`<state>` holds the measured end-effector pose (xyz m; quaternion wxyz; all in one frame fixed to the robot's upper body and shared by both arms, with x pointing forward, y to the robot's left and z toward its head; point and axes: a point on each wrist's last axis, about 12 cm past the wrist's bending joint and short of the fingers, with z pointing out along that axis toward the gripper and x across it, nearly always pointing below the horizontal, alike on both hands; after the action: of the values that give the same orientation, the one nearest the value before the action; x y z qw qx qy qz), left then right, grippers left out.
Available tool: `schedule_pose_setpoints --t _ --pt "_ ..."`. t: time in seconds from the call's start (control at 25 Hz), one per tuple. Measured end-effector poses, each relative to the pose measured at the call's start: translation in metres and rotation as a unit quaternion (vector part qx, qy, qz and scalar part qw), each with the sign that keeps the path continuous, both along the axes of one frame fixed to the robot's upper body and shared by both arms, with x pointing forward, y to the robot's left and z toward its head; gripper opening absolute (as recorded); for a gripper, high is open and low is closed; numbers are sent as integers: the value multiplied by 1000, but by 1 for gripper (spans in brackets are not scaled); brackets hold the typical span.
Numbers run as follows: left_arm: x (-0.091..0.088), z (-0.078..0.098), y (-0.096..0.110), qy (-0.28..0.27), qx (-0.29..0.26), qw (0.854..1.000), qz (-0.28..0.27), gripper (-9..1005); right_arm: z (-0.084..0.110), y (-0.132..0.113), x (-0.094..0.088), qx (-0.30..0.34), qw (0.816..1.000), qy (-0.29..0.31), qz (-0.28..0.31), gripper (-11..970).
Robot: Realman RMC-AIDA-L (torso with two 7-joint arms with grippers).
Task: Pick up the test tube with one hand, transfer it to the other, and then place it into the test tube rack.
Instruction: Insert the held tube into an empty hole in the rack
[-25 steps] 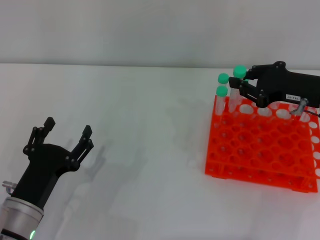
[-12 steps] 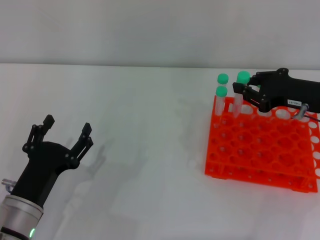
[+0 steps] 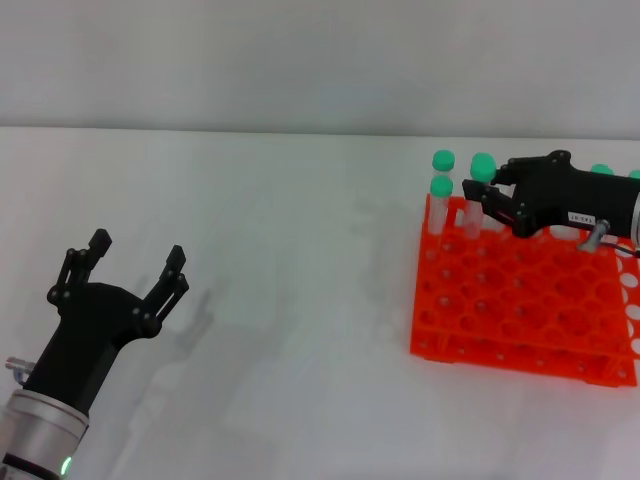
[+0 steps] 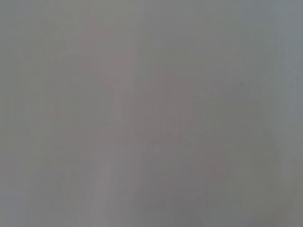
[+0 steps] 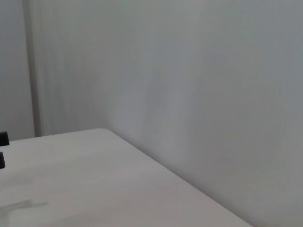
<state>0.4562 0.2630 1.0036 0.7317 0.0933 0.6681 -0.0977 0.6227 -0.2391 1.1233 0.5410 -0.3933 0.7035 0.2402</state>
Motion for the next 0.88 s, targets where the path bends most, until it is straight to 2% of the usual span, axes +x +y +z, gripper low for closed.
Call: schedule_pose_setpoints --t 0.88 --pt "-1 0 -2 -1 -3 1000 -2 895 -16 5 1 -46 999 3 -13 360"
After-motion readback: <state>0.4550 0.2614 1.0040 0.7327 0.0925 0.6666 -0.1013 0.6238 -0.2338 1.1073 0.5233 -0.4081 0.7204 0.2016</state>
